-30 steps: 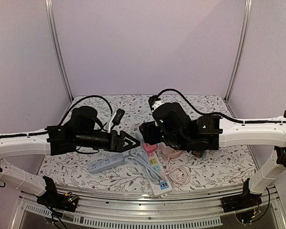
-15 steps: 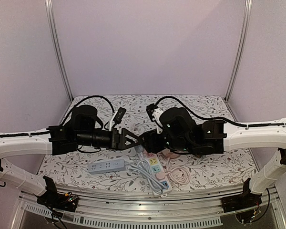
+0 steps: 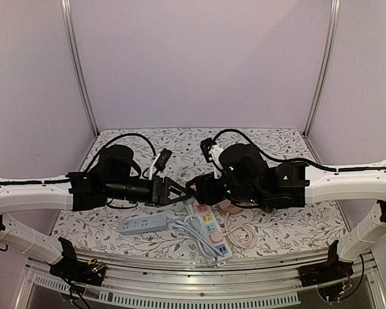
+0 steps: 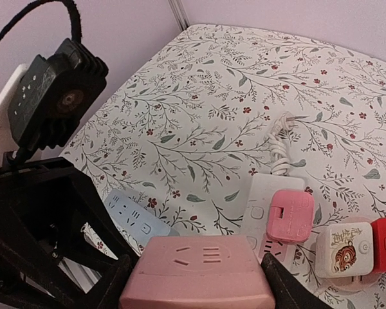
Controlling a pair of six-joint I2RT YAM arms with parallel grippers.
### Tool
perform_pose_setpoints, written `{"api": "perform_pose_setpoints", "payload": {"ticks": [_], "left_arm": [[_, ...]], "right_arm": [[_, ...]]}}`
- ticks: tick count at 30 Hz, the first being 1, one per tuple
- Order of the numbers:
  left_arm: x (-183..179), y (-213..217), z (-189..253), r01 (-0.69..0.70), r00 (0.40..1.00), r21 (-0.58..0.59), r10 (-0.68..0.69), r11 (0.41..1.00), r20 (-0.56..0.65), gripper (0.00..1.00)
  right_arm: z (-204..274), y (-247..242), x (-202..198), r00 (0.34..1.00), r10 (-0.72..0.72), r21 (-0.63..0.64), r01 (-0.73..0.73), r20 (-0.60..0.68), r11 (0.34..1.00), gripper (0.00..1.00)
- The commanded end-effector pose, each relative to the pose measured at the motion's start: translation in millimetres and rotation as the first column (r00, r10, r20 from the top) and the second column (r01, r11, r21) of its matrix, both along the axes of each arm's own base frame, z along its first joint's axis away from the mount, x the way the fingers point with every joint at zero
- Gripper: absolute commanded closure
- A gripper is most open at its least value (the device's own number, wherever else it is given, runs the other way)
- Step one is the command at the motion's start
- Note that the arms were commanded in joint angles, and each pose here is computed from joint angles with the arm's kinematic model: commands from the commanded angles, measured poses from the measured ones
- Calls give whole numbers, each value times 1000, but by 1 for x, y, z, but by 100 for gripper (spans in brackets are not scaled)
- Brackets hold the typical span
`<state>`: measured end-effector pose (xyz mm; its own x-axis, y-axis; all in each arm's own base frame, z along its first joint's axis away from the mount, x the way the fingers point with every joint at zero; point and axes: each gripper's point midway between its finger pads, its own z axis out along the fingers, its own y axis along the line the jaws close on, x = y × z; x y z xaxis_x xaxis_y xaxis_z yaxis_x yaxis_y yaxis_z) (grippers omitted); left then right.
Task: Pull the plug off the socket
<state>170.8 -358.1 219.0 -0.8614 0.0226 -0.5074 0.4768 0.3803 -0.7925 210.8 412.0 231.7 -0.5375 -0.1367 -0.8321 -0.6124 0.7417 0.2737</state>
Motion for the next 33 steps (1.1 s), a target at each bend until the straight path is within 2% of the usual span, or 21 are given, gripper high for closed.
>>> {"api": "perform_pose_setpoints", "payload": {"ticks": [1,6,12,15,18,23,28,33], "left_arm": [[0,-2,-9,1,1000,14,-1,1000,-8,55],[0,-4,-15,3,1000,25,-2,1000,-23,48],[2,-7,-16,6,1000,21,-6,1000,-28,50],[4,-9,-15,4,1000,19,-3,1000,-22,58],[5,-9,-14,-1,1000,17,2,1000,-17,73],[5,-10,-13,3,1000,11,-2,1000,-22,90],[7,-6,-11,-15,1000,7,15,1000,-19,99],[9,-2,-7,-27,1000,7,27,1000,4,100]], "right_arm": [[37,3,3,1000,-9,140,7,15,990,100],[40,3,5,1000,-6,157,5,10,988,100],[42,6,3,1000,13,167,-15,10,986,100],[41,9,0,999,37,168,-39,12,985,100],[38,10,-2,998,53,160,-55,17,986,100],[35,9,-4,997,74,140,-78,36,987,100],[34,6,-5,994,92,111,-98,62,989,100],[24,-27,19,990,-133,27,132,50,991,100]]}}
